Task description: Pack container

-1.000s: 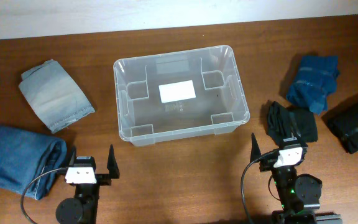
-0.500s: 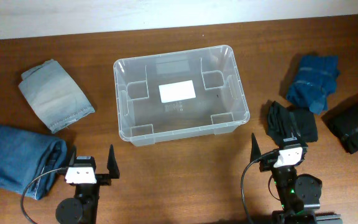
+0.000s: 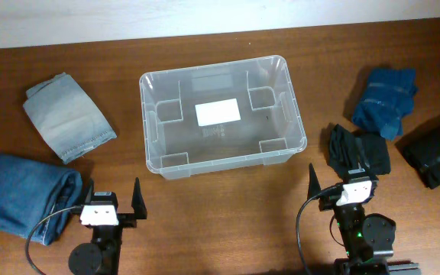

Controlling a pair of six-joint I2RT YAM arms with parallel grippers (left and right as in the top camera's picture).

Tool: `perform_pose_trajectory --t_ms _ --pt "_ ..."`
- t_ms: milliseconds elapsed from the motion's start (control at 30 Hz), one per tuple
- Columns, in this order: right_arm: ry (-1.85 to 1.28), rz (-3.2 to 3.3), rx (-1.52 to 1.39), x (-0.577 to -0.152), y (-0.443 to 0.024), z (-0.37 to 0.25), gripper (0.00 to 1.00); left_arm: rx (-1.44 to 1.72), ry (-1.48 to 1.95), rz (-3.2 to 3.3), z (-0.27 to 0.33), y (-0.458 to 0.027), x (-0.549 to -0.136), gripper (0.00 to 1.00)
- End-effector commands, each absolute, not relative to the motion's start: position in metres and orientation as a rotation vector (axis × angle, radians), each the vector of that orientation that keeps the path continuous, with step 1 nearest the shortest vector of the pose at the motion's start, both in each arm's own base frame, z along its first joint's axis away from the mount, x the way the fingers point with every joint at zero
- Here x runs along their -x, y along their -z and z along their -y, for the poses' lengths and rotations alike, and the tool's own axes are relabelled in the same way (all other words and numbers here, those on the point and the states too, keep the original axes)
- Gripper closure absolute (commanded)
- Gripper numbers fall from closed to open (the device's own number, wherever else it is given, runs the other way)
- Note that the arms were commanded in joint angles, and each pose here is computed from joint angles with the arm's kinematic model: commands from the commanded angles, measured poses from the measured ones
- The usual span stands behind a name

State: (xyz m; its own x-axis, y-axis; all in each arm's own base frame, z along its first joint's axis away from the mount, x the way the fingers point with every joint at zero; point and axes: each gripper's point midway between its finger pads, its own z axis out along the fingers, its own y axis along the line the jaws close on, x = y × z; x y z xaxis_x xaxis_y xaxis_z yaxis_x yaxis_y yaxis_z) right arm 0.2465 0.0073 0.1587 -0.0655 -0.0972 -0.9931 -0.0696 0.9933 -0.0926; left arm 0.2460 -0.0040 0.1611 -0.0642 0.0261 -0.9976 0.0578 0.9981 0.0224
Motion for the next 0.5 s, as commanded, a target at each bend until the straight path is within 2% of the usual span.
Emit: perform_pose_trajectory --t_ms 0,267,467 --pt "0.013 -1.631 0.133 -0.246 -0.159 -0.009 0.02 -0.078 0.015 -1.633 0.004 -0.160 -0.246 0.01" --pt "-0.033 -1.634 0.152 -0.246 -0.158 -0.016 0.02 -0.076 0.014 -1.630 0.004 -0.161 -0.246 0.01" --pt "-0.087 -1.627 0.047 -0.243 -0.173 -0.011 0.01 0.000 0.128 -1.617 0.009 -0.175 -0.243 0.01"
